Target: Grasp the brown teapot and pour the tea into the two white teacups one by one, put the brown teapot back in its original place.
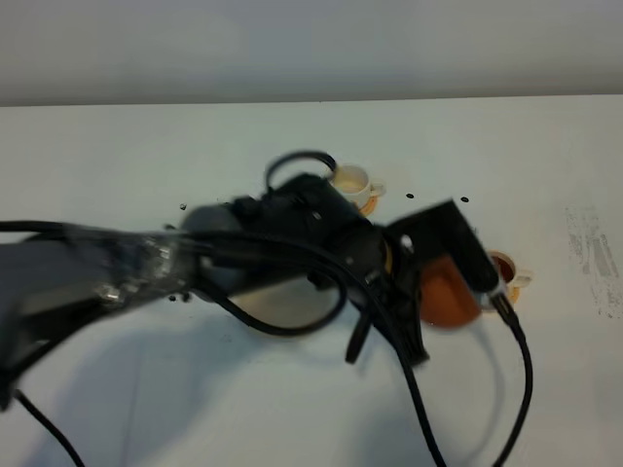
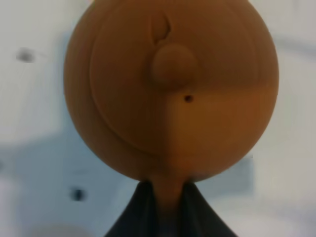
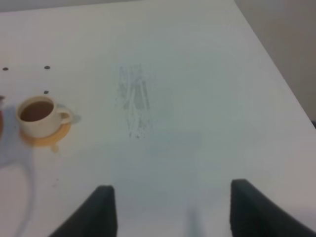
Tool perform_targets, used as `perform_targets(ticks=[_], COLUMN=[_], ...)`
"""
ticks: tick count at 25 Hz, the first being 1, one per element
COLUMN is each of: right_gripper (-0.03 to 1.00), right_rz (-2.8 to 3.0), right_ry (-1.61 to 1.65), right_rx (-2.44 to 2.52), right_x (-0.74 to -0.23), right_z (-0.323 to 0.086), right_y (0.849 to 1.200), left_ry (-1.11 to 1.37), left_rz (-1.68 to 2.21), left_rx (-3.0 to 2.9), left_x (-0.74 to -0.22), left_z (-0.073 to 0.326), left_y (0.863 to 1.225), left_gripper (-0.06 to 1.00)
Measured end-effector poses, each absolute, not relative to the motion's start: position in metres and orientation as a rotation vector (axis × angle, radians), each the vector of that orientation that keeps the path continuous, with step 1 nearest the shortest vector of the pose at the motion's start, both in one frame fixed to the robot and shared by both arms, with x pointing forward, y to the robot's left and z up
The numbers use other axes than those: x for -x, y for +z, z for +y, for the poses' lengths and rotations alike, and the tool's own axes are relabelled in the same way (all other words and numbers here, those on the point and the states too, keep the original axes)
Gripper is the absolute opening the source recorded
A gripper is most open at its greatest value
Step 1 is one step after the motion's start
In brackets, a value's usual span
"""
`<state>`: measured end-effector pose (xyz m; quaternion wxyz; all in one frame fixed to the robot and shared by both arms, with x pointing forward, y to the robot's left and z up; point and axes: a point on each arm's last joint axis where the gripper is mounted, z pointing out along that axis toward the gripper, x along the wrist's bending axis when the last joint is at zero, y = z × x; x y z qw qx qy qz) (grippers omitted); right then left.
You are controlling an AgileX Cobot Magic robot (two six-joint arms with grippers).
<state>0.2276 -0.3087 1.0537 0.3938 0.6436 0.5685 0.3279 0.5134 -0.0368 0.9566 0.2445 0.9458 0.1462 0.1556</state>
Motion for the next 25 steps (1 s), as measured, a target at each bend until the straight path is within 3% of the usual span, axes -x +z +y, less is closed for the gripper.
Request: perform_targets(ticks=[5, 18, 25], right_gripper=[0.50, 0.50, 0.50], right_rz=[1.442, 1.442, 1.442], right_ry=[0.832, 0.832, 0.832], right_rx=[-1.633, -1.633, -1.633], right_x=[-0.228, -0.228, -0.228], right_z=[-0.309, -0.309, -0.309], right_y=[1.054, 1.054, 1.054], left_ry=[0.519, 0.688, 0.799], left_rz=[0.456, 0.732, 0.679], left_rx=[-2.535, -2.510, -2.559], left_x=[-0.537, -0.608, -0.624], left_z=[-0.013, 0.080, 0.108], left_y=[0.979, 0.991, 0.992], left_gripper=[0.10, 0.10, 0.10])
